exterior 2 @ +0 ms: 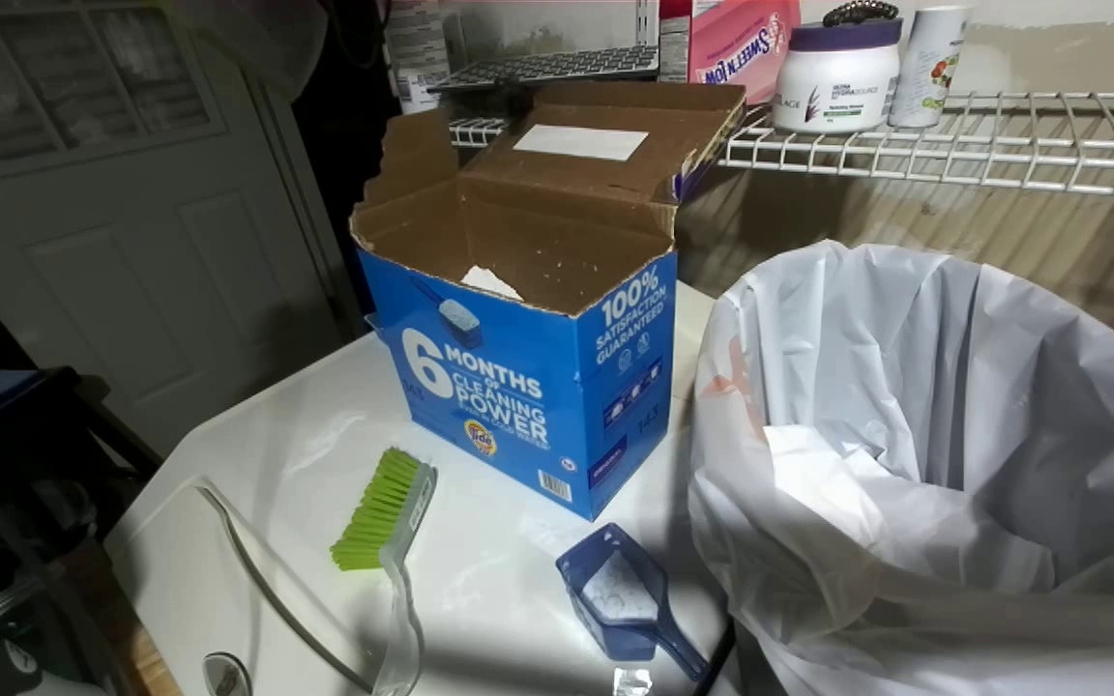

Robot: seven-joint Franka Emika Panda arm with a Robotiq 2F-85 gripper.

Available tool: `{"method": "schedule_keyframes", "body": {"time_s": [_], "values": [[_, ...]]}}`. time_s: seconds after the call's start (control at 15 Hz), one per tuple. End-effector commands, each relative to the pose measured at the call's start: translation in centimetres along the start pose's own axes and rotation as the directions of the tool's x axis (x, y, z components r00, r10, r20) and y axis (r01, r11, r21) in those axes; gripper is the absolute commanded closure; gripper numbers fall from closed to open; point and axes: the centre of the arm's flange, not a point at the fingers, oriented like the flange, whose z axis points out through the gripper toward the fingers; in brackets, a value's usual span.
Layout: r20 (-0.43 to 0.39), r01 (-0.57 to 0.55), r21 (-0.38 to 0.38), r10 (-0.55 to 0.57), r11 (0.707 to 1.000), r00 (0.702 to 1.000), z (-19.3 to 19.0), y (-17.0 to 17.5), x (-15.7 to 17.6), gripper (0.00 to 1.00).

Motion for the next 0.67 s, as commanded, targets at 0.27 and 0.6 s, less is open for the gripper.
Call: {"method": "schedule_keyframes", "body": {"time_s": [0.27, 0.6], "values": [[0.009, -0.017, -0.023, 0.017, 1.0, 1.0, -0.25, -0.63, -0.04, 1.0], [0.039, -0.018, -0.011, 0.018, 1.0, 0.999, 0.17, -0.64, -0.3, 0.98]]}}
